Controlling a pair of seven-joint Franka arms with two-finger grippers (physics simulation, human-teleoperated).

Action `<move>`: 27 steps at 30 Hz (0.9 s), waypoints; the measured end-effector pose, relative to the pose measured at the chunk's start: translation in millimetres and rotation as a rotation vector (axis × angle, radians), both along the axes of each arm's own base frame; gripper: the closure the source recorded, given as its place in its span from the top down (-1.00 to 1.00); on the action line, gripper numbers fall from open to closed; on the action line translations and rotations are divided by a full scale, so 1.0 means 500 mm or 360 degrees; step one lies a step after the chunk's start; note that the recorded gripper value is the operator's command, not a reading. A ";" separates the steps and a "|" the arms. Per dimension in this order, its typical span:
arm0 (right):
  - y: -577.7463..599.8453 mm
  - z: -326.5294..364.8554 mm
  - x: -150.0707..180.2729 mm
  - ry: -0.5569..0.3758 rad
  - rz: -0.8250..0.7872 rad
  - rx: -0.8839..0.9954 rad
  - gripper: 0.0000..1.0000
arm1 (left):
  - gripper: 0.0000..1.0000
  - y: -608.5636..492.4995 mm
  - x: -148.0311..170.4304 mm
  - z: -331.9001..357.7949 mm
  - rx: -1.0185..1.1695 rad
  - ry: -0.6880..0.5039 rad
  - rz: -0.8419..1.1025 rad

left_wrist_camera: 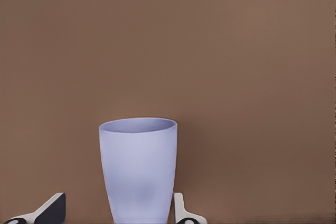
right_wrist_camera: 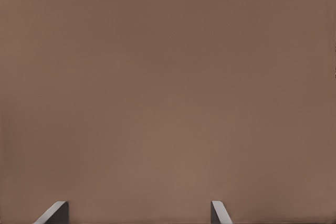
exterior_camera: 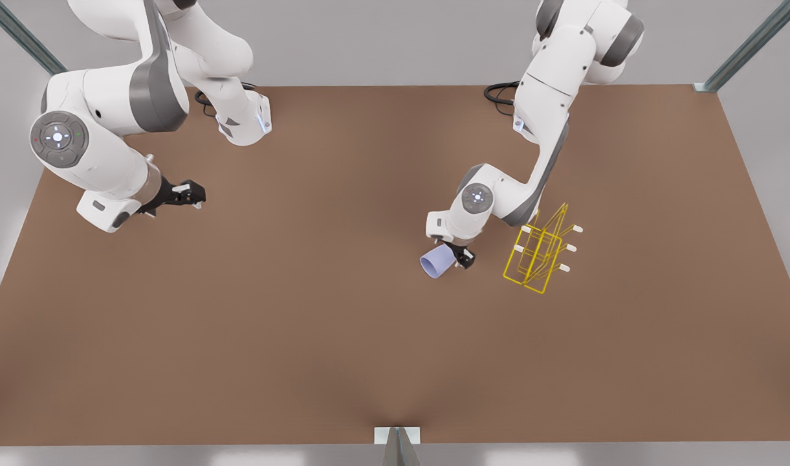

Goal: Place the cup on the cup holder

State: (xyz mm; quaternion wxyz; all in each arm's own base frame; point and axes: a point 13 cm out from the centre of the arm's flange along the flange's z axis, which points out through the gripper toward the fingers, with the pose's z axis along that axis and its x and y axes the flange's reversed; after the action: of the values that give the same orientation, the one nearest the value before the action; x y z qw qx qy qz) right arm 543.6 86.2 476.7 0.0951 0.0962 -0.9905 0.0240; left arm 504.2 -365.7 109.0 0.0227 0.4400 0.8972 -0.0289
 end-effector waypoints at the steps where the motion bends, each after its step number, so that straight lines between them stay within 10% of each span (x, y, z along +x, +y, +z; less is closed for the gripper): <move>1: 0.000 0.005 0.009 -0.0013 -0.0026 0.0003 1.00 | 1.00 0.000 -0.005 -0.008 0.0009 0.0013 -0.0008; 27: 0.062 -0.014 0.015 -0.0018 -0.0263 -0.0056 1.00 | 0.98 -0.019 -0.020 -0.126 0.0024 0.0118 0.0132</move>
State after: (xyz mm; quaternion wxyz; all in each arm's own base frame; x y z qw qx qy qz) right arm 551.2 117.2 469.5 0.0927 0.0124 -0.9950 0.0342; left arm 494.1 -375.1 46.0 -0.0127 0.4012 0.9151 -0.0373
